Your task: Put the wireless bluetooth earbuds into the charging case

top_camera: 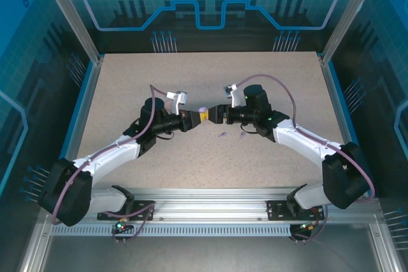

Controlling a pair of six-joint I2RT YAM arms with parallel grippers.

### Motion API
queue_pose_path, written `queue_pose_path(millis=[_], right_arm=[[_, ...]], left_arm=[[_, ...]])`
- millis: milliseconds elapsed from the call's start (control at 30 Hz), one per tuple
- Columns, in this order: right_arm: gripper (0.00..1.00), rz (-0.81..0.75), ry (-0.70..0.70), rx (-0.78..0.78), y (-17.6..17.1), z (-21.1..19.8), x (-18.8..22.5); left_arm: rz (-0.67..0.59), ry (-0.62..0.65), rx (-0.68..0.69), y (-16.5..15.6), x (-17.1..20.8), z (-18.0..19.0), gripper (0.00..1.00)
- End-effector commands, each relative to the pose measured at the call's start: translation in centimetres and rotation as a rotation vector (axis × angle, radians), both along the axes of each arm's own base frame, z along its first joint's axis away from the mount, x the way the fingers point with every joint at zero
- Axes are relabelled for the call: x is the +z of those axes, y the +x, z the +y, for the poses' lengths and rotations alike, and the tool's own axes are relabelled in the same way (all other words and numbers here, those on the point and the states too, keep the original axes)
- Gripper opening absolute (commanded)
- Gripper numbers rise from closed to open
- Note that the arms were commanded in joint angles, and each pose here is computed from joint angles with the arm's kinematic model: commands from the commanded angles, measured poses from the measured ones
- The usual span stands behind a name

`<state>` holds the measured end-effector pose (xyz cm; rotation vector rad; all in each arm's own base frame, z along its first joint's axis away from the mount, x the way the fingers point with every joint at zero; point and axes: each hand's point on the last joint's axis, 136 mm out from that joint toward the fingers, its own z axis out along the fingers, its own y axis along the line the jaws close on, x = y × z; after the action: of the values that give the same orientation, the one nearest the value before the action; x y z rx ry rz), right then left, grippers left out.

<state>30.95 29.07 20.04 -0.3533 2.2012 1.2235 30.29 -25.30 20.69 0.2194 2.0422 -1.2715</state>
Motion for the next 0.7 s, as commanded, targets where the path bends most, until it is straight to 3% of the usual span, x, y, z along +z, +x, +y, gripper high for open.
queue_pose_path(millis=[0,167,300,467,667], right_arm=[[0.65,0.031,-0.041,-0.037,0.8,-0.6,-2.0],[0.62,0.099,-0.028,-0.178,3.9,-3.1,-3.4],[0.62,0.143,-0.019,-0.197,3.9,-4.2,-4.6],[0.62,0.076,0.023,-0.129,1.8,-4.3,-2.0],[0.62,-0.024,0.126,0.087,-2.0,-2.7,1.9]], left_arm=[[-0.059,-0.024,-0.040,0.1,2.1,-0.5,0.00],[-0.063,-0.035,-0.053,-0.2,2.6,-0.6,0.00],[-0.063,-0.038,-0.051,-0.3,2.8,-0.5,0.00],[-0.066,-0.042,-0.054,-0.5,2.9,-0.5,0.00],[-0.074,-0.074,-0.130,-1.4,4.1,-1.2,0.00]])
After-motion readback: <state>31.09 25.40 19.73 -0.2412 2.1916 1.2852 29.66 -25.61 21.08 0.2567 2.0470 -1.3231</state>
